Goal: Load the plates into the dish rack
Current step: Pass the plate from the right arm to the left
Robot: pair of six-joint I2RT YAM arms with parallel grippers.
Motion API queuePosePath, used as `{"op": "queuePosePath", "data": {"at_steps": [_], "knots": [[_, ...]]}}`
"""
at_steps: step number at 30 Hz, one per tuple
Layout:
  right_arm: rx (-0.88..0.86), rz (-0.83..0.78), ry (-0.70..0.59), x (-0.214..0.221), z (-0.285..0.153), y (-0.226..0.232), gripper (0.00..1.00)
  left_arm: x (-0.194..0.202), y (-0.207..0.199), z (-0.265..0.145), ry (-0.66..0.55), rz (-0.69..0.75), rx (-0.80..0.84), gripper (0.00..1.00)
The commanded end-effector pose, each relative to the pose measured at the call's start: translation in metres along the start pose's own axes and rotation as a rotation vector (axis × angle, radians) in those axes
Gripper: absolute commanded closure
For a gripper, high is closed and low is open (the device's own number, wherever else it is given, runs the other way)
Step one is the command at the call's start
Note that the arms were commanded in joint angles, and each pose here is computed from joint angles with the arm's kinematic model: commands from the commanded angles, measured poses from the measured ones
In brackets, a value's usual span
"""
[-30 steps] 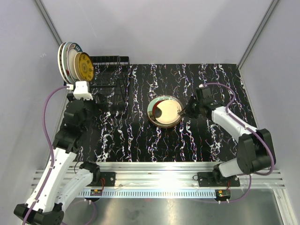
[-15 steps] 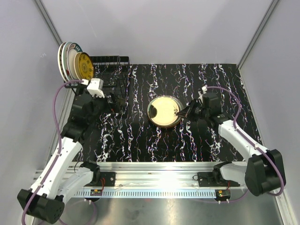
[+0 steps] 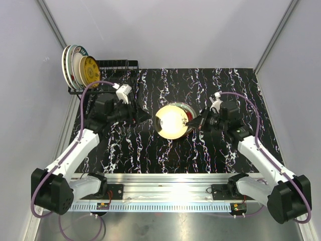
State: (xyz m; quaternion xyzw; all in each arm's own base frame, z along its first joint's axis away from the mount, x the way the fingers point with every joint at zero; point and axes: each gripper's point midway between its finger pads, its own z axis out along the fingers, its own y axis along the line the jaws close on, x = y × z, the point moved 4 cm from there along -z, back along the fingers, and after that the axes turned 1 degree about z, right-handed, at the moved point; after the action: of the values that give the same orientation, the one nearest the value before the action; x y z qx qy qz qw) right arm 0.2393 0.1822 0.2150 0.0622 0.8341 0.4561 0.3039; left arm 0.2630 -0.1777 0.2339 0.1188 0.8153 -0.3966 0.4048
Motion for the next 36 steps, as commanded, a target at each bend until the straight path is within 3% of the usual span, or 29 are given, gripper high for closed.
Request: {"op": "queuePosePath", "data": {"at_steps": [1,7,9,14,15,18,26,27,30,36], "knots": [[-0.107,-0.091,0.010,-0.002,-0.003,0.029,1.00,-0.010,-0.028,0.001,-0.023,0.009,0.192,0.21],[-0.123,-0.139,0.049,0.005,0.010,0.041,1.00,0.000,-0.027,0.011,0.044,-0.054,0.241,0.33],[-0.126,-0.143,0.051,0.006,0.013,0.044,1.00,0.001,-0.024,0.013,0.053,-0.061,0.228,0.49],[-0.133,-0.147,0.044,0.003,0.017,0.046,1.00,0.007,-0.012,0.019,0.101,-0.077,0.154,0.64],[-0.131,-0.148,0.046,0.003,0.018,0.046,1.00,0.009,-0.011,0.020,0.113,-0.084,0.152,0.72],[-0.120,-0.147,0.047,0.003,0.021,0.044,1.00,0.010,-0.011,0.020,0.124,-0.082,0.162,0.86],[-0.104,-0.137,0.048,0.003,0.026,0.038,0.99,0.008,-0.015,0.019,0.128,-0.074,0.185,1.00],[-0.103,-0.136,0.051,0.003,0.028,0.038,0.90,0.007,-0.015,0.019,0.127,-0.072,0.173,1.00],[-0.089,-0.133,0.058,0.004,0.028,0.035,0.77,0.002,-0.008,0.017,0.097,-0.054,0.105,1.00],[-0.041,-0.155,0.050,0.009,0.020,0.026,0.66,-0.014,0.010,0.002,0.001,0.025,-0.110,1.00]]}}
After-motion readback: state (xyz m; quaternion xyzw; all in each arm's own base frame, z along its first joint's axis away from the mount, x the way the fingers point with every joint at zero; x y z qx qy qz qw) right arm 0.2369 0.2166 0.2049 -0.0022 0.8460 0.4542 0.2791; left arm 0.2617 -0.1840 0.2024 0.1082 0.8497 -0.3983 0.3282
